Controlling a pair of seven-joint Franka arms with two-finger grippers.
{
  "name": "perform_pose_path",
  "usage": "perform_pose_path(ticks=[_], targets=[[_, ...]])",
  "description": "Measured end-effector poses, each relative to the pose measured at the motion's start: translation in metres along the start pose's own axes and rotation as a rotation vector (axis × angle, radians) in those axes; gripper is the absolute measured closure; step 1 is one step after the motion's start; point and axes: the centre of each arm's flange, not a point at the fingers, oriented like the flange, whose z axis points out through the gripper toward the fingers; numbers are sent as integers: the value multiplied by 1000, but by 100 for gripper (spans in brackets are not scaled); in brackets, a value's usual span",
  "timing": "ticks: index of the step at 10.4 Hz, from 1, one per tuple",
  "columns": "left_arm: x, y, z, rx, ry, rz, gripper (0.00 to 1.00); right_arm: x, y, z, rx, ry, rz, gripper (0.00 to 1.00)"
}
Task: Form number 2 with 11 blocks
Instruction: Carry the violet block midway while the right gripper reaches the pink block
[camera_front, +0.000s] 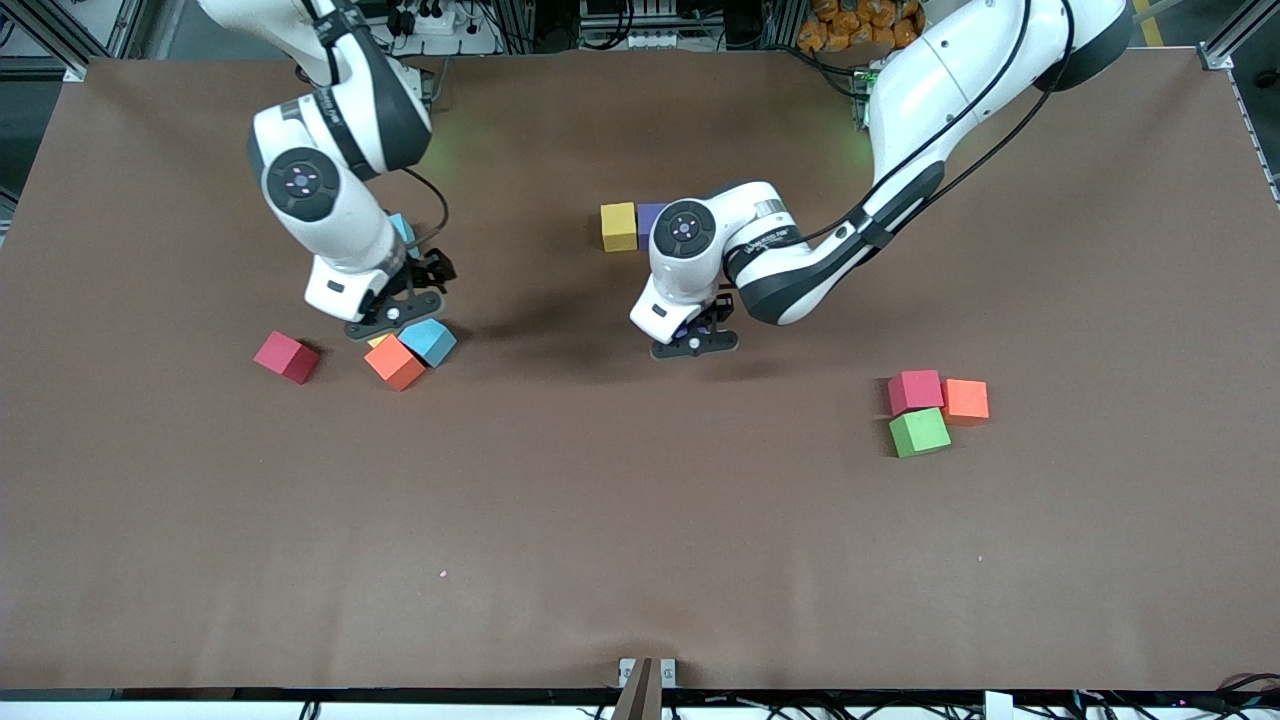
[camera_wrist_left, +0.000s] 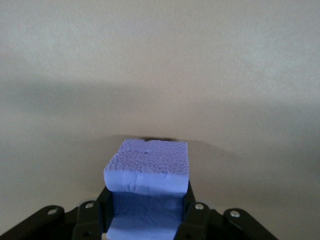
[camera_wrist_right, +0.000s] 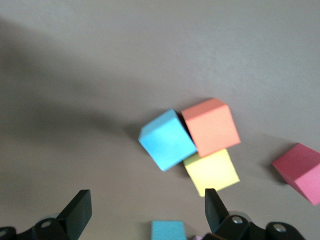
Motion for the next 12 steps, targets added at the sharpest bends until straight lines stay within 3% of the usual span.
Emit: perform_pose_path(ticks=[4, 8, 10, 12], targets=[[-10, -2, 14, 25, -16, 11, 46, -24, 113, 17, -9, 60, -176, 0], [-16, -4, 19, 35, -23, 19, 46, -39, 195, 88, -30, 79, -411, 0], [-18, -4, 19, 37, -23, 22, 46, -40, 216, 117, -49, 100, -535, 0], [-21, -4, 20, 40, -24, 28, 46, -40, 221, 128, -55, 91, -585, 0]])
